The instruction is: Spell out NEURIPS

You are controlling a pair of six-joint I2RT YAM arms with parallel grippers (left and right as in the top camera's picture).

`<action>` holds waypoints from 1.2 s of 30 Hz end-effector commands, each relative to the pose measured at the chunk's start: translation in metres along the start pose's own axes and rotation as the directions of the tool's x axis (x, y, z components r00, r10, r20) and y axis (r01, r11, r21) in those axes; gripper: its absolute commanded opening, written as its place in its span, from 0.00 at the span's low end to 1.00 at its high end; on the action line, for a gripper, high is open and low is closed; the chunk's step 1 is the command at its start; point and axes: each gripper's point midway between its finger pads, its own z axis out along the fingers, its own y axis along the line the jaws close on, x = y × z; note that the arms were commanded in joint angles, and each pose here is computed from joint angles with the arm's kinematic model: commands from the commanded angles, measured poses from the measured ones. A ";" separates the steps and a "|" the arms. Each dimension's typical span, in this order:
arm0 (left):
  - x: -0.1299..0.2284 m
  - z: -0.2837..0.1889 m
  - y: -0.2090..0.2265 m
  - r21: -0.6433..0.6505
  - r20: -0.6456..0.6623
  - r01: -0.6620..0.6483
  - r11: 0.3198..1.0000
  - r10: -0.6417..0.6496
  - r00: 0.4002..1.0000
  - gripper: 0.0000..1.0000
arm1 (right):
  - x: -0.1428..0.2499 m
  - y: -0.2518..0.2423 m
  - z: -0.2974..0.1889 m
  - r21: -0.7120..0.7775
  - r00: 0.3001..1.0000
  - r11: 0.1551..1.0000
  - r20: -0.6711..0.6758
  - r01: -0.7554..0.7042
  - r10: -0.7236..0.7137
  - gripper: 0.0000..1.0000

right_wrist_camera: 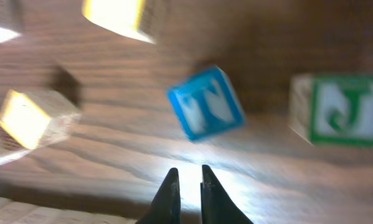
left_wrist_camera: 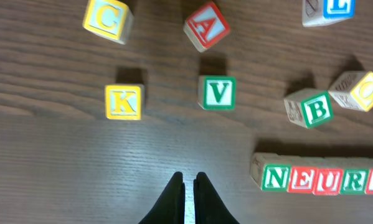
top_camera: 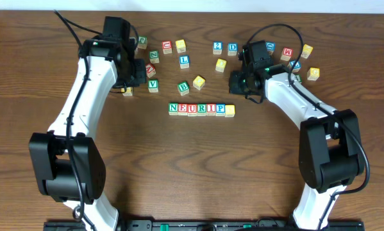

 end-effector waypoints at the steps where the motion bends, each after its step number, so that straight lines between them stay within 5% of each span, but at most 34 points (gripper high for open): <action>1: -0.003 0.003 0.010 -0.018 0.004 0.026 0.999 -0.026 1.000 0.08 | -0.006 0.025 0.002 -0.078 1.000 0.997 0.019 0.009 -0.007 0.04; 9: -0.004 0.003 0.010 -0.017 0.011 0.027 1.000 -0.026 1.000 0.08 | 0.014 0.061 0.029 -0.178 0.999 0.984 -0.040 0.023 -0.030 0.01; 36: 0.006 0.011 0.012 -0.023 -0.020 0.035 0.999 -0.036 0.999 0.08 | 0.044 0.078 0.041 -0.163 0.985 0.985 -0.155 0.050 -0.076 0.01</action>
